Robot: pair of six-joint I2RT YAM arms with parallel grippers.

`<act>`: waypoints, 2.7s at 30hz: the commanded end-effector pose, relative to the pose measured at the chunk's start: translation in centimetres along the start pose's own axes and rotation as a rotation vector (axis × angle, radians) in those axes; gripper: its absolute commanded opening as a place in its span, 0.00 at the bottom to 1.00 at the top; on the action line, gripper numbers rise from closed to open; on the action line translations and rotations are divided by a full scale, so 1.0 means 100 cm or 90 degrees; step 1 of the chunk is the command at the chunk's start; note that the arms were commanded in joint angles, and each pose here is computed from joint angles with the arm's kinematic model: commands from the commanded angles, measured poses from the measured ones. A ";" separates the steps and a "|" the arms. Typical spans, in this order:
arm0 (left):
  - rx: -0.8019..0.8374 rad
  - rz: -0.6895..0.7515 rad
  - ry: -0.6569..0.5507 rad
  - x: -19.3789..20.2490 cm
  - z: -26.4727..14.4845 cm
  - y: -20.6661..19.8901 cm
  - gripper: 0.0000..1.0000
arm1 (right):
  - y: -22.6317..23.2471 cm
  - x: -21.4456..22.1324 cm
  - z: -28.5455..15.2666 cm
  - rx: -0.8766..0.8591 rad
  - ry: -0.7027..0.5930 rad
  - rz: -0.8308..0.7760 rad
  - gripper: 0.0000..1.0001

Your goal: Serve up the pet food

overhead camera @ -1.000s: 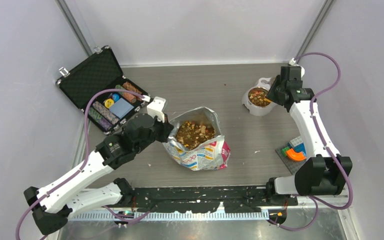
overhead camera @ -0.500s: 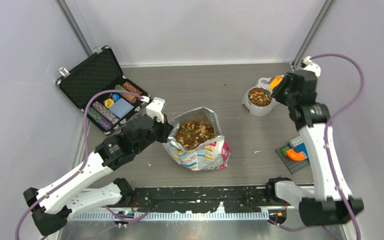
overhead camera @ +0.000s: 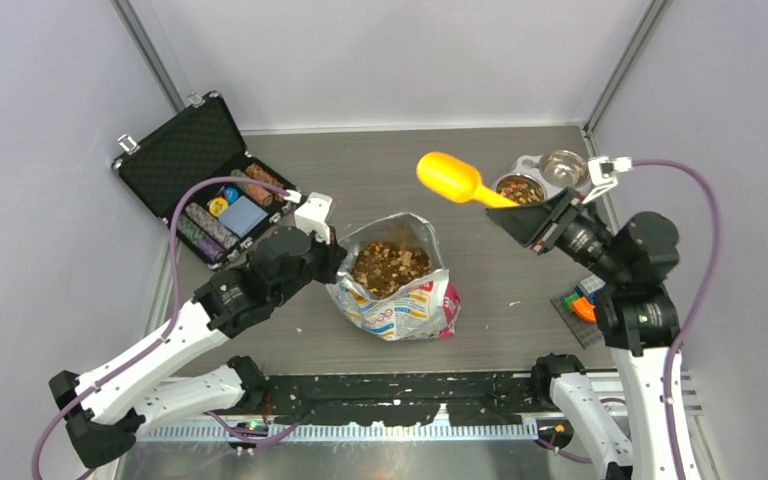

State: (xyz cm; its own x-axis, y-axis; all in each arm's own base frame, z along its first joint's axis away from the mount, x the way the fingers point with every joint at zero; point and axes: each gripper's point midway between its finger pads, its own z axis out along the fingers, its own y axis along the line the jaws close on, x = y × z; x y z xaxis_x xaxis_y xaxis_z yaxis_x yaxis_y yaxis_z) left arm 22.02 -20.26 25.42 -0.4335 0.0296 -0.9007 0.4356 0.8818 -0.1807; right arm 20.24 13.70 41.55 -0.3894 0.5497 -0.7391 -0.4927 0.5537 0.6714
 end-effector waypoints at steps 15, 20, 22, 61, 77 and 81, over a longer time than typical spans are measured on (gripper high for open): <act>0.010 -0.001 -0.035 -0.040 0.011 -0.018 0.00 | 0.028 0.092 -0.028 -0.060 0.266 0.011 0.05; 0.030 0.003 -0.032 -0.038 0.009 -0.021 0.00 | 0.006 0.093 -0.012 0.056 0.288 -0.036 0.05; 0.046 0.004 -0.032 -0.036 0.006 -0.024 0.00 | 0.006 0.089 -0.003 0.077 0.295 -0.062 0.05; 0.174 -0.027 -0.047 -0.020 -0.016 -0.048 0.00 | -0.054 0.264 0.056 0.335 0.719 -0.285 0.05; 0.159 -0.030 -0.042 -0.016 -0.007 -0.046 0.00 | 0.004 0.262 0.100 0.035 0.412 0.064 0.05; 0.153 -0.031 -0.042 -0.016 -0.007 -0.044 0.00 | 0.011 0.247 0.095 -0.008 0.357 0.130 0.05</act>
State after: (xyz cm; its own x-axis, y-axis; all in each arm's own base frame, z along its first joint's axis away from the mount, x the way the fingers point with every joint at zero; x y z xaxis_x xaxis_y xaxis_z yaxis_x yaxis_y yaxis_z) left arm 19.72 -23.19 24.99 -0.4635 0.0429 -0.8851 0.5799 0.7699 -0.2664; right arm 18.48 29.35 17.24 -0.8199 0.0459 -0.5706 -0.3240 0.7846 0.5286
